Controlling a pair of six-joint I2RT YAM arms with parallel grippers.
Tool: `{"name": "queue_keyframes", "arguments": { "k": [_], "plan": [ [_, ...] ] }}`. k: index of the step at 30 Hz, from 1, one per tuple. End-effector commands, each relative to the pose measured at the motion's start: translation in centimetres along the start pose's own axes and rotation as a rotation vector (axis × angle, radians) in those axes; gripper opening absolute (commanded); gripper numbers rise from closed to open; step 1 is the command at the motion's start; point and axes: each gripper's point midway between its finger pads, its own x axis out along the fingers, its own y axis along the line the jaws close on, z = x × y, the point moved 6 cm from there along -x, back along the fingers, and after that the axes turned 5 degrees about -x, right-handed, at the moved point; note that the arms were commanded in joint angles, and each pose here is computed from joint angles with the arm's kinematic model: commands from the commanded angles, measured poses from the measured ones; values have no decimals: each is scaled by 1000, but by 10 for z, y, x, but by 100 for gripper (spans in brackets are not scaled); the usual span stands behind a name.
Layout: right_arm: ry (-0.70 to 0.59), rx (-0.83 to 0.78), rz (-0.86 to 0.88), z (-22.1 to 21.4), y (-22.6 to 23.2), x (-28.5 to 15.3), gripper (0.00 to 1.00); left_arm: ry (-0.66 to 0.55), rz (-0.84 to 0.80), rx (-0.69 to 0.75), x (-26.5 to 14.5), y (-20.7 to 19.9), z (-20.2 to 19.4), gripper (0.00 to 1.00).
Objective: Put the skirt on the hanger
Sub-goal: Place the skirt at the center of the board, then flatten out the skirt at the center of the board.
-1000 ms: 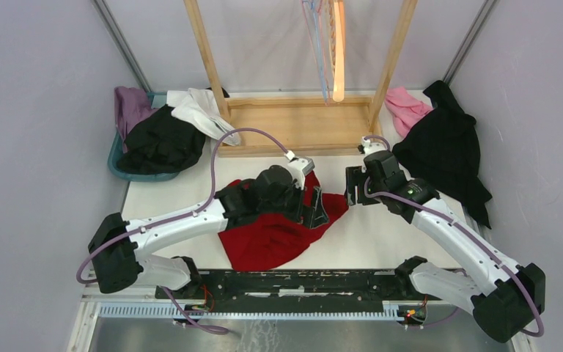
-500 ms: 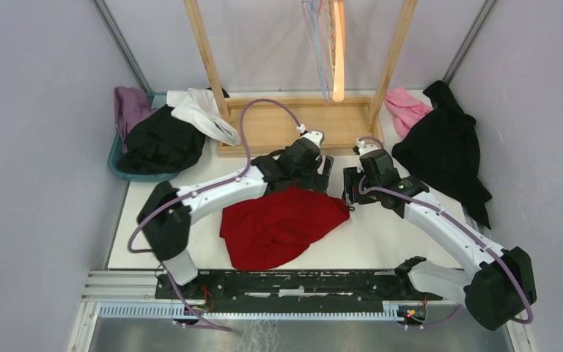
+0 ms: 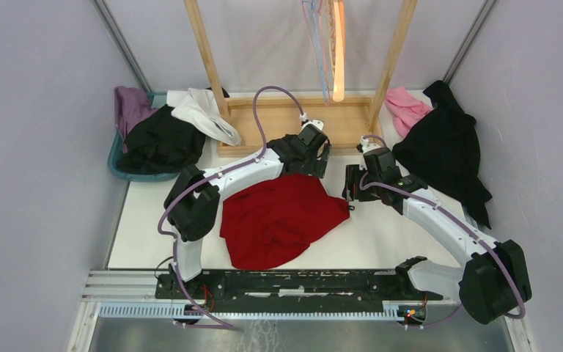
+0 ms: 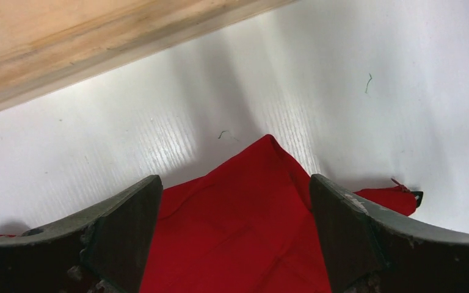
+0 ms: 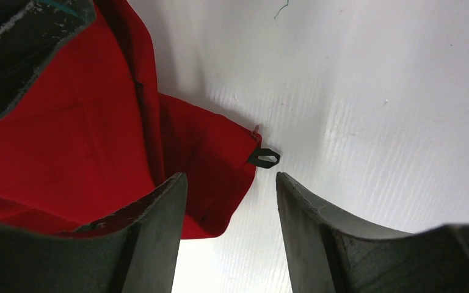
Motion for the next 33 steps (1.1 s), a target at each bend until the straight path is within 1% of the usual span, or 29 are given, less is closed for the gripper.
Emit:
{"name": "queue_keyframes", "arguments": {
  "k": [1, 11, 19, 21, 24, 27, 30, 33],
  "plan": [
    [-54, 21, 35, 9, 2, 0, 61, -40, 73, 59, 0, 3, 13, 95],
    [-64, 35, 55, 8, 0, -2, 61, -14, 198, 146, 11, 2, 11, 94],
    [-69, 39, 62, 6, -2, -3, 61, -1, 229, 171, 15, 1, 10, 93],
    [-69, 41, 65, 6, -3, -3, 61, 3, 230, 178, 16, -1, 10, 91],
    [-72, 42, 66, 7, -3, -4, 61, 15, 247, 197, 15, -1, 8, 80],
    [-73, 44, 66, 7, -4, -5, 61, 28, 272, 215, 12, 4, 4, 65],
    [-71, 49, 74, 7, -4, -4, 61, 47, 285, 222, 9, 9, -3, 46],
    [-67, 55, 76, 8, -4, -1, 61, 49, 294, 208, -2, 16, -7, 19]
  ]
}}
